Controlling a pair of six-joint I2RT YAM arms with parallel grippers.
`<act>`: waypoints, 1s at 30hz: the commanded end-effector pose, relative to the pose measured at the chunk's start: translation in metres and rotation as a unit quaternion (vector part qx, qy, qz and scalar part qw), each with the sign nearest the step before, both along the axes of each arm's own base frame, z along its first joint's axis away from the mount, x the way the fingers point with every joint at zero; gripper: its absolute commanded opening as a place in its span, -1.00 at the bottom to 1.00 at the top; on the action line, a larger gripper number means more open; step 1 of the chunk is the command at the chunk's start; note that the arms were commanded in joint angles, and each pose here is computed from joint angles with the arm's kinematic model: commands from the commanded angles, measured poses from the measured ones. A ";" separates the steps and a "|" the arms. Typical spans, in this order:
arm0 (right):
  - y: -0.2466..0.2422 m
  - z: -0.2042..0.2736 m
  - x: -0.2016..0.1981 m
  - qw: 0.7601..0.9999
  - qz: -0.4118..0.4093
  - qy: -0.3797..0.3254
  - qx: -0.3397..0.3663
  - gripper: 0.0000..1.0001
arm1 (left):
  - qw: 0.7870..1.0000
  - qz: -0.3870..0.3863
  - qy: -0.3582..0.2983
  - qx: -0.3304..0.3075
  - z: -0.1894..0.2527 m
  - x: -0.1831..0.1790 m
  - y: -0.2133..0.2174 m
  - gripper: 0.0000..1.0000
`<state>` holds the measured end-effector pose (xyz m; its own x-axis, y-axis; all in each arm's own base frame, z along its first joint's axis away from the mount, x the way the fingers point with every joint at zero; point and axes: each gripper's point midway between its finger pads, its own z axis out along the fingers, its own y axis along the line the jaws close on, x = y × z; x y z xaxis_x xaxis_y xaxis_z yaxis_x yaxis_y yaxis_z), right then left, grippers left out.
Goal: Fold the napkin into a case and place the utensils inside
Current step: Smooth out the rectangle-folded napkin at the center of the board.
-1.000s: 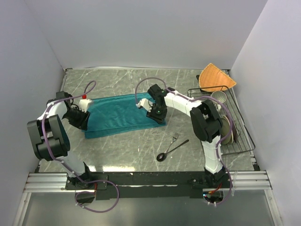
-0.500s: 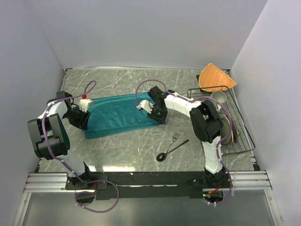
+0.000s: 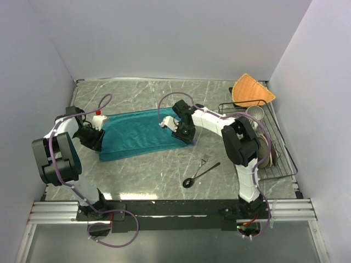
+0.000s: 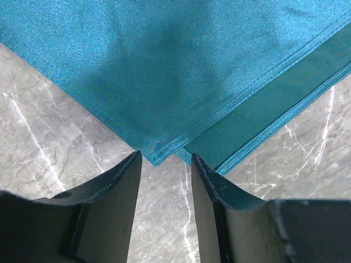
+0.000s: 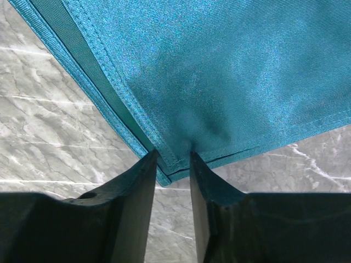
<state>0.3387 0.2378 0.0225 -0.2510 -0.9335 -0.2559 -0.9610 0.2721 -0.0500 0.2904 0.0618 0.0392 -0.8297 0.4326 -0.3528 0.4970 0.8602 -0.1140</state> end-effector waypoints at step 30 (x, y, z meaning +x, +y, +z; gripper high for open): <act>-0.004 0.010 0.015 1.000 -0.002 -0.018 -0.006 -0.61 | 1.000 -0.007 -0.009 0.005 0.001 0.006 0.004 -0.03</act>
